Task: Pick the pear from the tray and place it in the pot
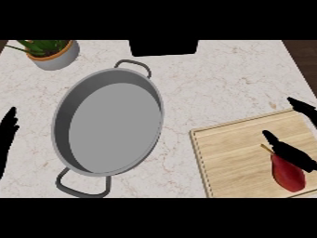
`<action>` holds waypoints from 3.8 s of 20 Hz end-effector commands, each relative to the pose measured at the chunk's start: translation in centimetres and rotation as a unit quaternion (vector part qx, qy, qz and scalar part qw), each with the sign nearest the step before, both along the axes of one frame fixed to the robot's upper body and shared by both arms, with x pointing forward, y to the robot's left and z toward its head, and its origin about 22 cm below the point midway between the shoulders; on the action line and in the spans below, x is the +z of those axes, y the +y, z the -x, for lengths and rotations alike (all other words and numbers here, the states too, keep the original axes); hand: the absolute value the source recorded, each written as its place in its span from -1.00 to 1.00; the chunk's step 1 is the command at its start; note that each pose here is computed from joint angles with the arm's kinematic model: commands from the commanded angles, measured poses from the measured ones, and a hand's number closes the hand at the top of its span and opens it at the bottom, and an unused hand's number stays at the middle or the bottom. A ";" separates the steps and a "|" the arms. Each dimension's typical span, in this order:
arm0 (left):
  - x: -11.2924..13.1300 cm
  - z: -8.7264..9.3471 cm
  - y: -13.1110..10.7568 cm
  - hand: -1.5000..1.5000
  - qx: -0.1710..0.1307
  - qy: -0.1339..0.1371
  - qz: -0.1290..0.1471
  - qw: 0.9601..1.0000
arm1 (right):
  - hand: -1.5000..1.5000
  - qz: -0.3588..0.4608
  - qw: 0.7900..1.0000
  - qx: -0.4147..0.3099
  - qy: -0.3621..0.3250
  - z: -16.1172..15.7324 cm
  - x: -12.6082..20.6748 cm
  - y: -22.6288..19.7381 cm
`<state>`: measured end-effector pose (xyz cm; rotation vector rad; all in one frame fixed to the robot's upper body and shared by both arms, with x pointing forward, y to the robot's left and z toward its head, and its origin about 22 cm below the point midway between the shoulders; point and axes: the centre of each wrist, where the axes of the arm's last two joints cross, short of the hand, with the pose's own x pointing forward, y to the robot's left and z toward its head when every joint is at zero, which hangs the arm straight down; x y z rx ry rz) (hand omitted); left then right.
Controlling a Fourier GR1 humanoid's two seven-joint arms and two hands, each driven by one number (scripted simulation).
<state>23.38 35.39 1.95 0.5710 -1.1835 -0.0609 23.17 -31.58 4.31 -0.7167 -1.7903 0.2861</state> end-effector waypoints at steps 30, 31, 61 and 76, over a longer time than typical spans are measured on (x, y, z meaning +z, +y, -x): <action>0.7 -3.0 -1.8 0.00 -0.021 0.029 0.004 0.999 | -1.00 0.264 0.860 -0.055 0.434 8.0 10.5 2.2; 0.7 -3.4 -2.3 0.00 -0.030 0.012 0.006 0.999 | -1.00 0.260 0.861 -0.048 0.434 7.0 11.3 2.7; 2.7 -3.4 -1.9 0.00 -0.024 0.021 0.012 0.999 | -1.00 0.268 0.832 -0.067 0.480 3.2 0.3 0.9; 1.4 -1.3 -2.1 0.00 -0.030 0.011 0.003 0.999 | -1.00 0.248 0.831 -0.053 0.495 2.2 -2.9 -0.7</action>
